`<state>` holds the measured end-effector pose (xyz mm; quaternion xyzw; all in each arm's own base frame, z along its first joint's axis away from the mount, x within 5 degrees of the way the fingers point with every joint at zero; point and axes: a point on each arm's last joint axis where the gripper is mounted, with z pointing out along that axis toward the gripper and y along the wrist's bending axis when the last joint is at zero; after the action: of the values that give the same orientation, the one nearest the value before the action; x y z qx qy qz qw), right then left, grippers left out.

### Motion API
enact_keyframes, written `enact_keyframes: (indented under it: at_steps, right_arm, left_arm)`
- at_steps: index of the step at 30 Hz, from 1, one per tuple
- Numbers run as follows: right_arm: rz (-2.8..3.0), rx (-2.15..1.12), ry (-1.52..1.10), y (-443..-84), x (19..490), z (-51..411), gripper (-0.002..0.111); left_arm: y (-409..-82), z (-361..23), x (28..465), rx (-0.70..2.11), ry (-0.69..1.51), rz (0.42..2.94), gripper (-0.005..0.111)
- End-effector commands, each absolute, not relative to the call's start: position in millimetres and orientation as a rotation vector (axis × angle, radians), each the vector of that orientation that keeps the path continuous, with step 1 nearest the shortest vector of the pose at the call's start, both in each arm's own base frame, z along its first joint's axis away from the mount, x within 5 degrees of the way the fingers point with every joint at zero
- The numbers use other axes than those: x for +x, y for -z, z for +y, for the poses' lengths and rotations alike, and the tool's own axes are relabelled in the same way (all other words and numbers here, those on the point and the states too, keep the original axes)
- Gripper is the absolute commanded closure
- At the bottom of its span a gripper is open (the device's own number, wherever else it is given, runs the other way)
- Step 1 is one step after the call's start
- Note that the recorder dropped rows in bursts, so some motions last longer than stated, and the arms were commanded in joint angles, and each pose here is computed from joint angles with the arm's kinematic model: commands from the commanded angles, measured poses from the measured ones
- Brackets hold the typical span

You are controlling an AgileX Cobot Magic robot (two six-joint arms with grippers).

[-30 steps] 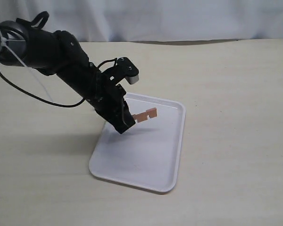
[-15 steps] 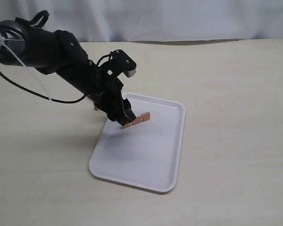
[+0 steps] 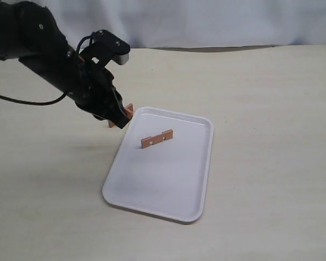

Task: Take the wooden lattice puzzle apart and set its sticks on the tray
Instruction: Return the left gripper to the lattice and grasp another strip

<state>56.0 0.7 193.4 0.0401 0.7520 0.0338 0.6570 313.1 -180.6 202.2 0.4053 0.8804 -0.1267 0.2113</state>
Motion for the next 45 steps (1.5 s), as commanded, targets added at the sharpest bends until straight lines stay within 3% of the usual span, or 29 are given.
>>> enact_keyframes:
  at_steps: [1, 7, 14, 21, 24, 45]
  right_arm:
    - [1.693, 0.090, -0.082, -194, 56, 1, 0.104]
    - [1.693, 0.090, -0.082, -194, 56, 1, 0.104]
    - [1.693, 0.090, -0.082, -194, 56, 1, 0.104]
    - [1.693, 0.090, -0.082, -194, 56, 1, 0.104]
    - [1.693, 0.090, -0.082, -194, 56, 1, 0.104]
    - [1.693, 0.090, -0.082, -194, 56, 1, 0.104]
  left_arm:
    - [-189, -158, 310, 1.012, 0.303, 2.482, 0.085]
    - [-168, -133, 318, 0.778, 0.255, 2.479, 0.085]
    - [-143, -146, 327, 0.803, 0.177, 2.422, 0.084]
    - [-129, -145, 334, 0.781, 0.135, 2.403, 0.063]
    - [-129, -145, 335, 0.777, 0.134, 2.400, 0.060]
    - [-113, -148, 340, 0.755, 0.152, 2.452, 0.064]
